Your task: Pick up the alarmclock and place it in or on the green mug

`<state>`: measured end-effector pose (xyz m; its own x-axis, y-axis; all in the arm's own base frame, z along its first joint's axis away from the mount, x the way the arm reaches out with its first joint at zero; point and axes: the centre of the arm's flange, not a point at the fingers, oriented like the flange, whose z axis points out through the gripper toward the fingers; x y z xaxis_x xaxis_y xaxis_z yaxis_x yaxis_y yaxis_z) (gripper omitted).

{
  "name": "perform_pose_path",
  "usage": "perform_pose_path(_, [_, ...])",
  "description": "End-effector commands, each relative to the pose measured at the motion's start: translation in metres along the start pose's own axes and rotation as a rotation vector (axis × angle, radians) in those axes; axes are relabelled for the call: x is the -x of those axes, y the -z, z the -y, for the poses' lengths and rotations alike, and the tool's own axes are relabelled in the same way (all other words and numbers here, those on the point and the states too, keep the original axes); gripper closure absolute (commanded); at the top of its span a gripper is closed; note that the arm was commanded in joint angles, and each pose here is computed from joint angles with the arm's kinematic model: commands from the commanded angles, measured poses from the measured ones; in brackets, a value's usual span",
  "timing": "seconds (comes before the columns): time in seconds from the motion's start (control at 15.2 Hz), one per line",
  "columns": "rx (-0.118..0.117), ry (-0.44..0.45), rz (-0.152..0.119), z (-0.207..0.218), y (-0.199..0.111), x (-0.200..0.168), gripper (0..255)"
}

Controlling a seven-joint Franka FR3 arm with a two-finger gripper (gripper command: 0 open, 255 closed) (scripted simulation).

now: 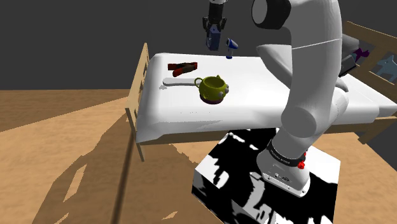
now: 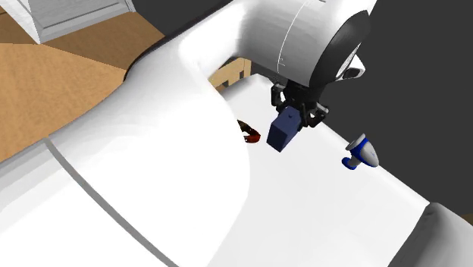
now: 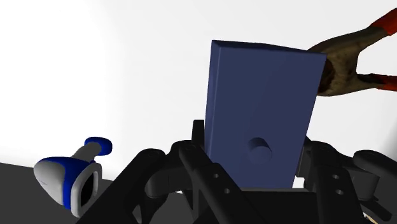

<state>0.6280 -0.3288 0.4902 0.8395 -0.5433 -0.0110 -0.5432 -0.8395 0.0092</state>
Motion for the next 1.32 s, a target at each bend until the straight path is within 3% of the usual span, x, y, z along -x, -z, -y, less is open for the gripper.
perform_pose_path(0.0, [0.0,0.0,0.0,0.0,0.012,0.0,255])
perform_pose_path(0.2, [0.0,0.0,0.0,0.0,0.025,0.0,255])
perform_pose_path(1.25, [0.0,0.0,0.0,0.071,0.036,0.198,255])
